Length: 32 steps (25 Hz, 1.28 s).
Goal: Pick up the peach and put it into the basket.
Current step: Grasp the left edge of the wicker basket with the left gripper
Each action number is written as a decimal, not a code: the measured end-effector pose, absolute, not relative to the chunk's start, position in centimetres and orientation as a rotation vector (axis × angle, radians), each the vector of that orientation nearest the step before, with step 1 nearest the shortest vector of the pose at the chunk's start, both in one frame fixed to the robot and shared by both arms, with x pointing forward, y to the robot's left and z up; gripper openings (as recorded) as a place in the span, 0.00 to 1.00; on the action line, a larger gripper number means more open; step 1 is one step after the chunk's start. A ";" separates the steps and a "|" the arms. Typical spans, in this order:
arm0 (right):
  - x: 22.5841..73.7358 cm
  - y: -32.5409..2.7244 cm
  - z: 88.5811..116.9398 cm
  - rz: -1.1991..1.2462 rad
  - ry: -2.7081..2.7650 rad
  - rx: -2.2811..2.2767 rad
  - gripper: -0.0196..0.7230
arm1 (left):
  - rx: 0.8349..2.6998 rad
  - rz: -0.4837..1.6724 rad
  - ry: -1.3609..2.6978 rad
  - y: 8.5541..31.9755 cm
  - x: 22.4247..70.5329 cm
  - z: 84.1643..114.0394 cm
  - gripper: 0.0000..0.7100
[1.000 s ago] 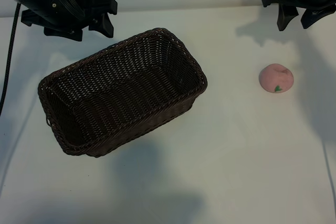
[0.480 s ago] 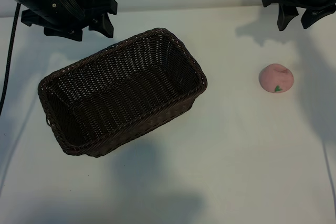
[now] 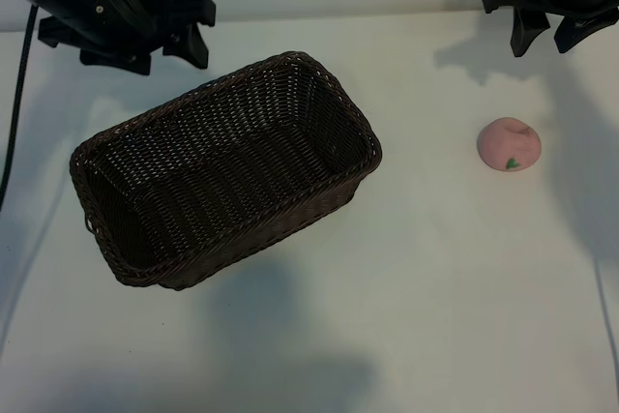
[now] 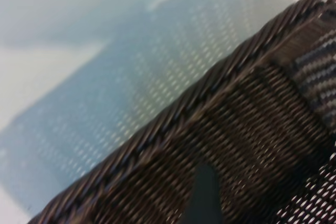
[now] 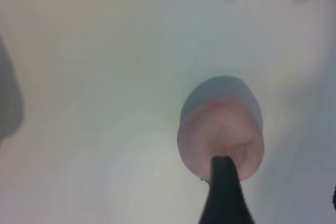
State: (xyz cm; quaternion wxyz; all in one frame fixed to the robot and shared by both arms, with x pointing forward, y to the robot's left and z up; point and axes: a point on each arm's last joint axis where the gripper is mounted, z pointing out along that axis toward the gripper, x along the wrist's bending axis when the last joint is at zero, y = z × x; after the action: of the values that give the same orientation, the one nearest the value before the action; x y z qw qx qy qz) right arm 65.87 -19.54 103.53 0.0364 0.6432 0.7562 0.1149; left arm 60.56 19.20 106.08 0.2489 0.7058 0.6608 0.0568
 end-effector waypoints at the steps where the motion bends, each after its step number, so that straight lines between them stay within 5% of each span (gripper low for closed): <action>1: 65.9 -19.5 103.5 0.353 2.322 1.975 0.67 | 1.933 0.151 1.818 19.3 60.4 106.0 0.81; 18: 65.9 -19.5 103.5 0.353 2.322 1.975 0.67 | 1.771 0.249 2.193 23.5 50.8 102.4 0.81; 32: 65.9 -19.5 103.5 0.353 2.323 1.974 0.67 | 1.619 0.228 2.355 24.0 50.2 96.4 0.81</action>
State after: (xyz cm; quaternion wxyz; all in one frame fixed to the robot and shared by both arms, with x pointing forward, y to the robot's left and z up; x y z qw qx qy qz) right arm 65.87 -19.54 103.53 0.0364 0.6428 0.7565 0.1149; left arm 50.16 23.99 96.37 0.1370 0.5595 0.8136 0.0790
